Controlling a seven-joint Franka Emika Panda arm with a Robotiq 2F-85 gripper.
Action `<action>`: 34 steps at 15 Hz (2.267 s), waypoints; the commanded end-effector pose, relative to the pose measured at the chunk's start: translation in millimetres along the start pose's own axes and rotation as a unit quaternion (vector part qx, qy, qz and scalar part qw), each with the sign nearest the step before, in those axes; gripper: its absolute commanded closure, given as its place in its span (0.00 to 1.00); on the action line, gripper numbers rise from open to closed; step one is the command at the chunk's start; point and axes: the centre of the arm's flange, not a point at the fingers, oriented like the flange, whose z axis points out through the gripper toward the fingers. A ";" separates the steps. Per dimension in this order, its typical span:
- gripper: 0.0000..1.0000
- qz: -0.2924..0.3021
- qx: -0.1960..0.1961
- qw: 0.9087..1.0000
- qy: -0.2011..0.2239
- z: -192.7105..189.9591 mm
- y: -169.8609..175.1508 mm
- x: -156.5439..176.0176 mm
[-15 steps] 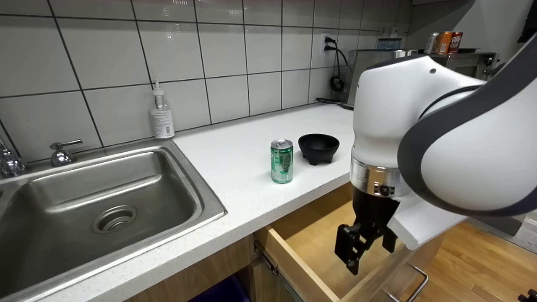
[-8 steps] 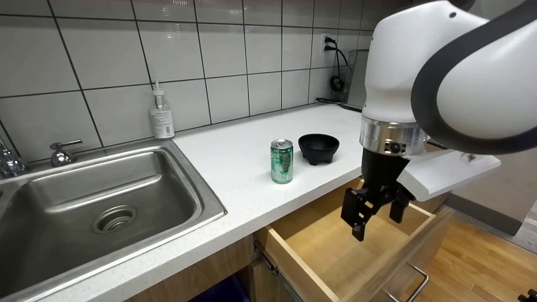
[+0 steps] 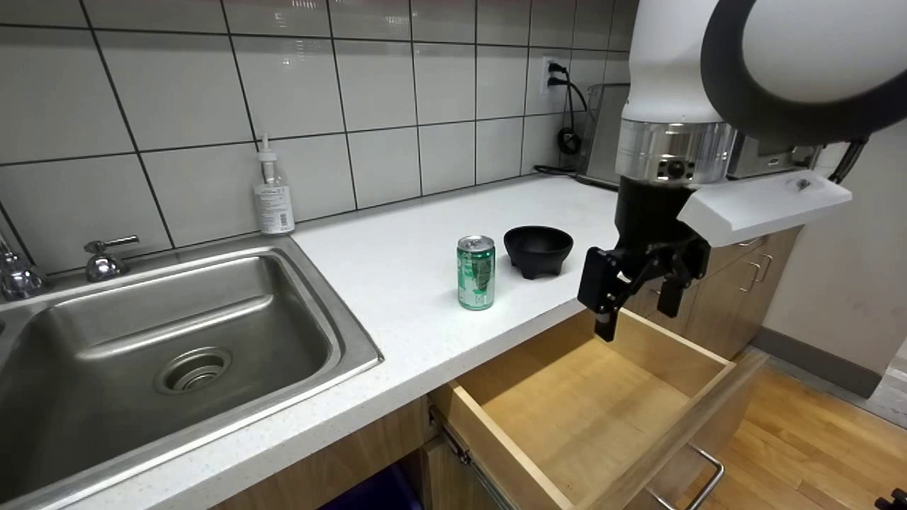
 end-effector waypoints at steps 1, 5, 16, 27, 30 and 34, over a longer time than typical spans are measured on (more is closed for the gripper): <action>0.00 0.000 0.000 1.000 0.001 -1.4 0.6 0.7; 0.00 -0.001 0.000 1.000 0.000 -1.4 0.6 0.7; 0.00 -0.001 0.000 1.000 -0.001 -1.2 0.6 0.5; 0.00 0.012 0.013 1.000 0.014 -18.1 16.1 27.2; 0.00 0.004 0.012 0.999 0.031 -26.4 7.8 35.0; 0.00 -0.004 0.007 0.999 0.048 -35.5 -5.1 47.7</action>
